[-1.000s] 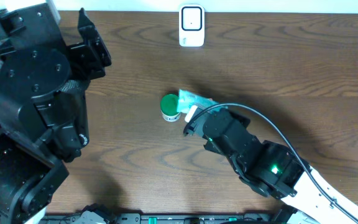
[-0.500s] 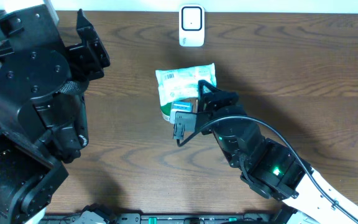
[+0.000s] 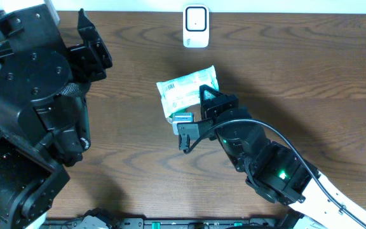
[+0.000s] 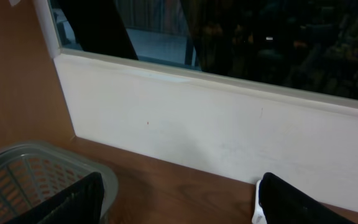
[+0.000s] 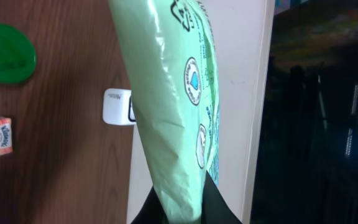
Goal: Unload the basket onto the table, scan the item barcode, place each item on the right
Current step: 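Grasp the mint-green tissue pack with the right gripper and lift it, then carry the mint-green pack with the right gripper to the scanner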
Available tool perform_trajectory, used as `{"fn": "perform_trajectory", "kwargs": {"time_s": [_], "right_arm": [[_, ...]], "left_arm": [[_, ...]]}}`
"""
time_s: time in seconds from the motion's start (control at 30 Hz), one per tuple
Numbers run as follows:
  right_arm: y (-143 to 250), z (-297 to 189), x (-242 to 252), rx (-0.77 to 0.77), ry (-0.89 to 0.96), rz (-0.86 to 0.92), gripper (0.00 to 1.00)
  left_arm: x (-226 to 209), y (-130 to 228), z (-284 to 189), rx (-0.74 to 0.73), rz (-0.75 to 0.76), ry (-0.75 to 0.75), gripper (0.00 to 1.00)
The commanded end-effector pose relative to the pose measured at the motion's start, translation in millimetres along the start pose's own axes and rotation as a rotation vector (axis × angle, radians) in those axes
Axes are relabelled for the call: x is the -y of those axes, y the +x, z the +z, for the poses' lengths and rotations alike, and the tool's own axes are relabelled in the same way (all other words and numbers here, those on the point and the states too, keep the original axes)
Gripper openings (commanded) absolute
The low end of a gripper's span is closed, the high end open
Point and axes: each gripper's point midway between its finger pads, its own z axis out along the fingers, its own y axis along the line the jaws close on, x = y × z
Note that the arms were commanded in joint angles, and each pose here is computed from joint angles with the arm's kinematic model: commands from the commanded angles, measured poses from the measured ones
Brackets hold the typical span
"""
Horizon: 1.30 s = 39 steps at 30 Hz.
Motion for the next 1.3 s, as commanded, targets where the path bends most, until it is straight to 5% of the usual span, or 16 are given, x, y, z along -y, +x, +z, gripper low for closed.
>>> {"fn": "perform_trajectory", "kwargs": {"time_s": [0.0, 0.23, 0.53, 0.7, 0.93, 1.27], "right_arm": [[-2, -6, 8, 0.016, 0.020, 0.118, 0.01], [-24, -8, -5, 0.129, -0.094, 0.721, 0.02], [-28, 3, -21, 0.066, -0.237, 1.528, 0.02], [-14, 29, -14, 0.096, -0.320, 1.803, 0.01], [30, 60, 49, 0.519, -0.538, 2.048, 0.01], [86, 133, 57, 0.777, -0.716, 2.485, 0.01]], "left_arm": [[-4, -3, -2, 0.011, -0.017, -0.012, 0.80], [-2, -2, 1, 0.007, -0.013, -0.013, 0.80], [3, 7, 8, -0.020, -0.049, -0.021, 0.80], [8, 14, 14, -0.042, -0.035, -0.027, 0.80], [8, 18, 16, -0.056, -0.021, -0.032, 0.80], [9, 22, 18, -0.071, -0.006, -0.036, 0.80]]}}
